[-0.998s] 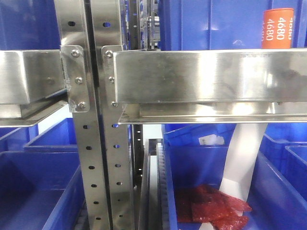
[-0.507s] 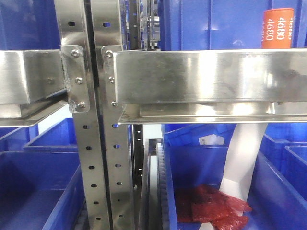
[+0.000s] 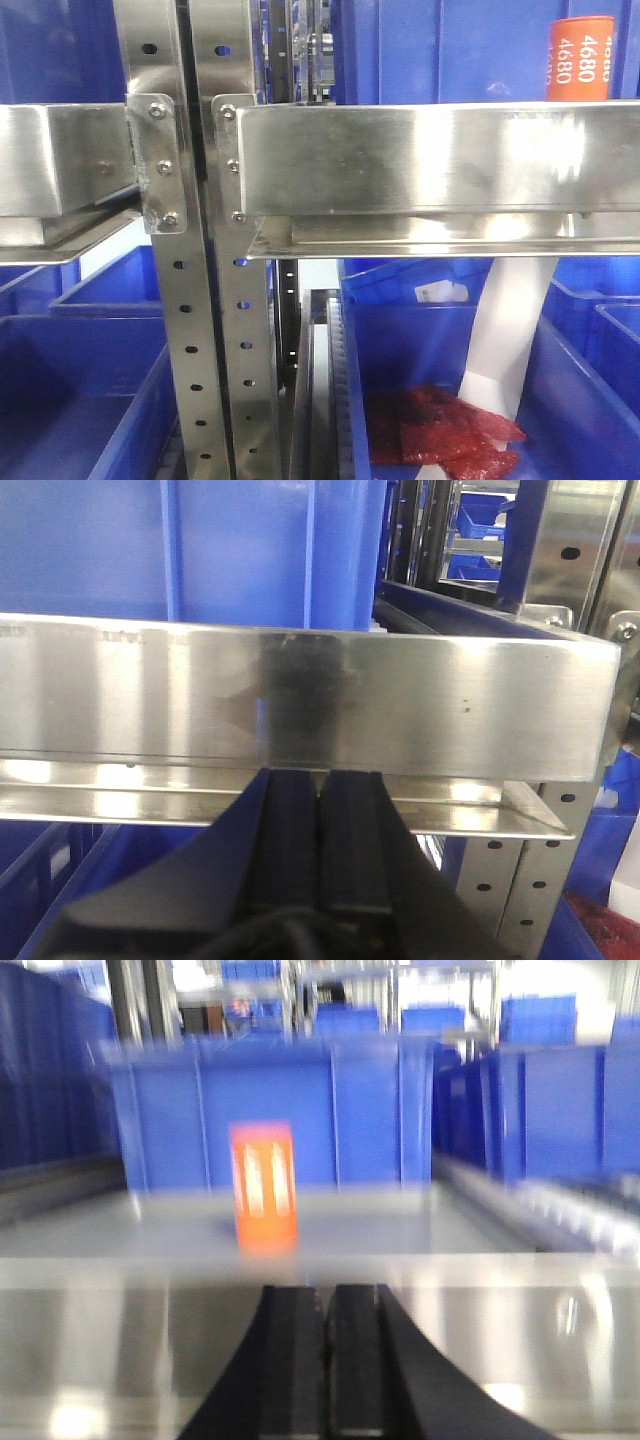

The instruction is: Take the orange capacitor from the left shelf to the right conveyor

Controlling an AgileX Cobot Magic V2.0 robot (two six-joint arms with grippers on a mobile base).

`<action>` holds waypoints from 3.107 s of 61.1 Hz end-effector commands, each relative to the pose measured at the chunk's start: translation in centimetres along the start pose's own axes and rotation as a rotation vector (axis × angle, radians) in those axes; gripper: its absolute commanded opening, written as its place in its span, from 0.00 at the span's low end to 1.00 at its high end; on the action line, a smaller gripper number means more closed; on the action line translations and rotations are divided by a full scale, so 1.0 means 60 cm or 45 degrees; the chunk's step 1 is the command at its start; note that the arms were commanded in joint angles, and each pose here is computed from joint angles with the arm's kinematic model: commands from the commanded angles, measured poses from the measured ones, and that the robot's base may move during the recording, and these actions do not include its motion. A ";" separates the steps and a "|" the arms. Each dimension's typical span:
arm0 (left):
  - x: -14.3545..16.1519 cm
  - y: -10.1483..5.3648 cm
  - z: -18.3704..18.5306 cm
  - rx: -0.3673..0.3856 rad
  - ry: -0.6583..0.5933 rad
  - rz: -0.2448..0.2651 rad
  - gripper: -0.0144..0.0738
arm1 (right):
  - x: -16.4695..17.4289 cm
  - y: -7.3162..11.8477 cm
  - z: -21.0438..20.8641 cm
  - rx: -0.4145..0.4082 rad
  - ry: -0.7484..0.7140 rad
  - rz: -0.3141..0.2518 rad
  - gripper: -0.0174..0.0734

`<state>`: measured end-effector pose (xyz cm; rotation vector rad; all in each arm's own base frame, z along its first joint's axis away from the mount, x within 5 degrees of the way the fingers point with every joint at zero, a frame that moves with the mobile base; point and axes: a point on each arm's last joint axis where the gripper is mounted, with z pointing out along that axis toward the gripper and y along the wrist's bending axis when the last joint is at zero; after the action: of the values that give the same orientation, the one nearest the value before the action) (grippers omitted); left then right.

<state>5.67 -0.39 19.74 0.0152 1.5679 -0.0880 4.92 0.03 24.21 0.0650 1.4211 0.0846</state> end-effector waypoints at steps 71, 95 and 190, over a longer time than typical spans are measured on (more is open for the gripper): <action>-0.017 0.000 -0.003 -0.005 -0.135 -0.004 0.02 | -0.082 0.061 0.350 -0.133 0.250 -0.007 0.88; -0.017 0.000 -0.003 -0.005 -0.135 -0.004 0.02 | -0.036 0.059 0.456 -0.102 0.230 -0.007 0.88; -0.017 0.000 -0.003 -0.005 -0.135 -0.004 0.02 | -0.144 0.035 0.182 -0.097 0.216 -0.071 0.27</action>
<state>5.67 -0.38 19.74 0.0136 1.5679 -0.0863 16.69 1.57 33.51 -0.0435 1.6860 0.1011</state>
